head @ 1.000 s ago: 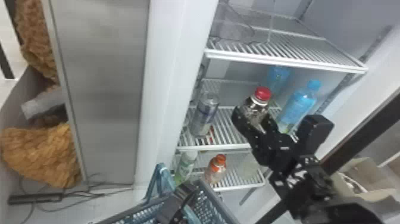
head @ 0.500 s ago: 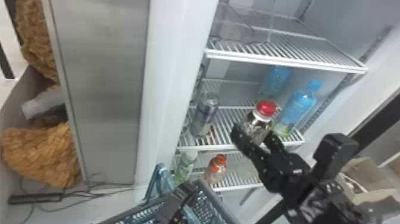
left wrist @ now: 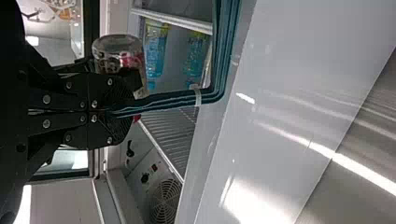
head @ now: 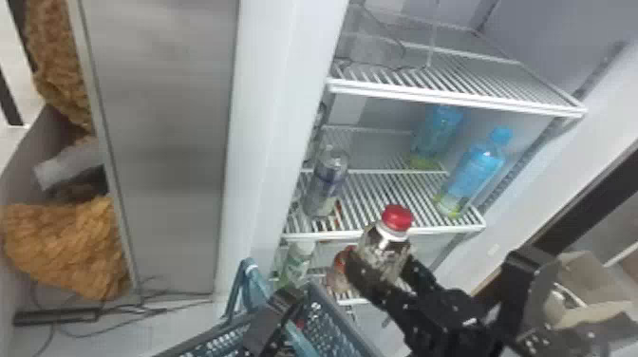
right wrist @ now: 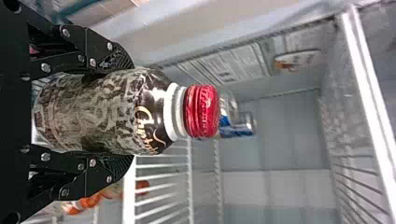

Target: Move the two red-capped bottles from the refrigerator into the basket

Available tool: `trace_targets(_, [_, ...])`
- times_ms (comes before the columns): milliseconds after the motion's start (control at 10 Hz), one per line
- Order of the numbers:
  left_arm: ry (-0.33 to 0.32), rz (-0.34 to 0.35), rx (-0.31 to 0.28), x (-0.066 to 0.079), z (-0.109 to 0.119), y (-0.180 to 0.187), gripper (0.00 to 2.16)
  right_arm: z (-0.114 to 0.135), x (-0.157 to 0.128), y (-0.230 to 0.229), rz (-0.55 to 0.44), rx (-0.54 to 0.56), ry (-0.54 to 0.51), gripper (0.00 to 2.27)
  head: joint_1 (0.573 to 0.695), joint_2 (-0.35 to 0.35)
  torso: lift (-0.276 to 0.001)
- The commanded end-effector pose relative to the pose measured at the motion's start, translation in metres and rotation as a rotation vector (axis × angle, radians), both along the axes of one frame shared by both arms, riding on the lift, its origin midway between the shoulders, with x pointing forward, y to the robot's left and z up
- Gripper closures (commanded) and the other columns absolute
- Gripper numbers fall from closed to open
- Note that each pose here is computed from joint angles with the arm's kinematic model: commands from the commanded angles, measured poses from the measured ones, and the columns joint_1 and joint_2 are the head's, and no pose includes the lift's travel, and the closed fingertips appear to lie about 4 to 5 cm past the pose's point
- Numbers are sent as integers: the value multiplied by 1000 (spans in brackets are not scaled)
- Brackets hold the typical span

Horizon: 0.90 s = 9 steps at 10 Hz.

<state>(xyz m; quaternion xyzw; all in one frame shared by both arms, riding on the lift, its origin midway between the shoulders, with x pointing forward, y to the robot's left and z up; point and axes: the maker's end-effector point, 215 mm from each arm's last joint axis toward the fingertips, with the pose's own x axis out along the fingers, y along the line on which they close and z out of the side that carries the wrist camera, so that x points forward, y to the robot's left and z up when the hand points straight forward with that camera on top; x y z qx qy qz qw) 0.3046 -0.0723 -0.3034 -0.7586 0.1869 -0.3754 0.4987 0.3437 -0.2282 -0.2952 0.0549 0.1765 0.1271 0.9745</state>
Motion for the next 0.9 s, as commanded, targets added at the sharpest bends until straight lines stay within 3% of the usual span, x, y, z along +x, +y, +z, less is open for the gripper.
trace_targets(0, [5,13,-1,3,-1,2,1204,-6,-10,8,27,6,37,1279,695,-350,0])
trace_targets(300, [7,46,0,14,-3,11,1204,-17,-39,29,106,19,132,1279,695,-350,0])
trace_targets(700, [3,76,6,25,-3,20,1204,-45,-61,20,126,-20,233,1277,695,-350,0])
trace_targets(800, [2,76,5,25,-2,20,1204,-53,-60,19,128,-13,244,983,695,-350,0])
